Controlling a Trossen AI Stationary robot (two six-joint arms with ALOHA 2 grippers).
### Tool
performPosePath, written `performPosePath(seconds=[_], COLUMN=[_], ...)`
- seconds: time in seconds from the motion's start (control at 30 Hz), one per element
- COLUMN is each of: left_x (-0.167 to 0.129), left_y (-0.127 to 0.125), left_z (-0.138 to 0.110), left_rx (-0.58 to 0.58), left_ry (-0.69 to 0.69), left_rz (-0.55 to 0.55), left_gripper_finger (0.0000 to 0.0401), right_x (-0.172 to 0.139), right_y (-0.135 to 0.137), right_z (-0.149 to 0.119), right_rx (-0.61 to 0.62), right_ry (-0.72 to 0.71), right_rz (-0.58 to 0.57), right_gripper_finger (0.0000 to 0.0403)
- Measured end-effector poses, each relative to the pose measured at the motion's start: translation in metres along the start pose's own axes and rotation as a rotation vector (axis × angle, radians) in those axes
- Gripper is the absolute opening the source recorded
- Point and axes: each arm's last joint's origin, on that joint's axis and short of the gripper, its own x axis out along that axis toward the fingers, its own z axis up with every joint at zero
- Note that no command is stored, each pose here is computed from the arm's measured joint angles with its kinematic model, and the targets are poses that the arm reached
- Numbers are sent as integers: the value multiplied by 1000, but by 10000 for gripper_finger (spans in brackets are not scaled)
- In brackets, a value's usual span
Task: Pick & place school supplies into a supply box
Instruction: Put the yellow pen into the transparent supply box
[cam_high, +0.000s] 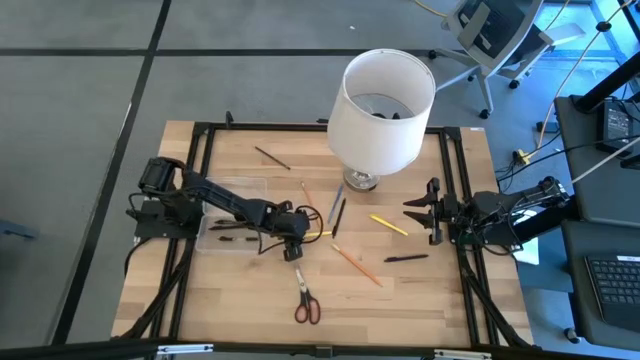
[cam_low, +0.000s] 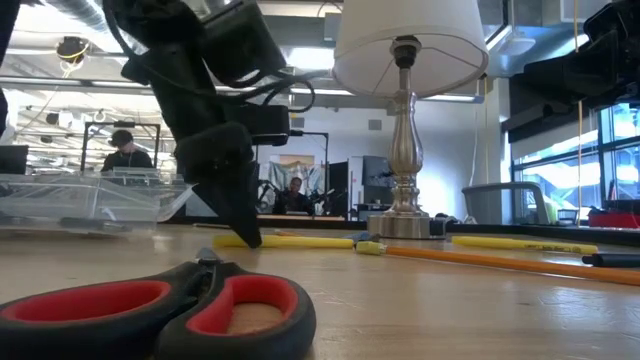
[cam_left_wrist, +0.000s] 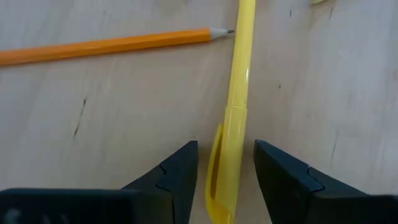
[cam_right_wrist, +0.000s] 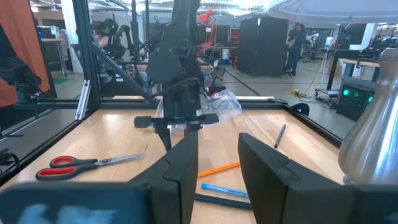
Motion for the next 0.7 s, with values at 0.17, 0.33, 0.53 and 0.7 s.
performPosePath(seconds=[0.17,0.33,0.53,0.7], left_x=[5,5,4,-5], left_y=[-2,-6,-9,-12], left_z=[-4,-6,-7,-4], left_rx=[13,25,27,7], left_ry=[25,28,23,8], left_rz=[9,7,-8,-41], left_gripper_finger=[114,63,36,37], right_x=[0,0,0,0], right_y=[0,0,0,0], right_z=[0,0,0,0], right_rx=[0,0,0,0], right_ry=[1,0,0,0], right_rz=[0,0,0,0], right_gripper_finger=[119,119,120,120])
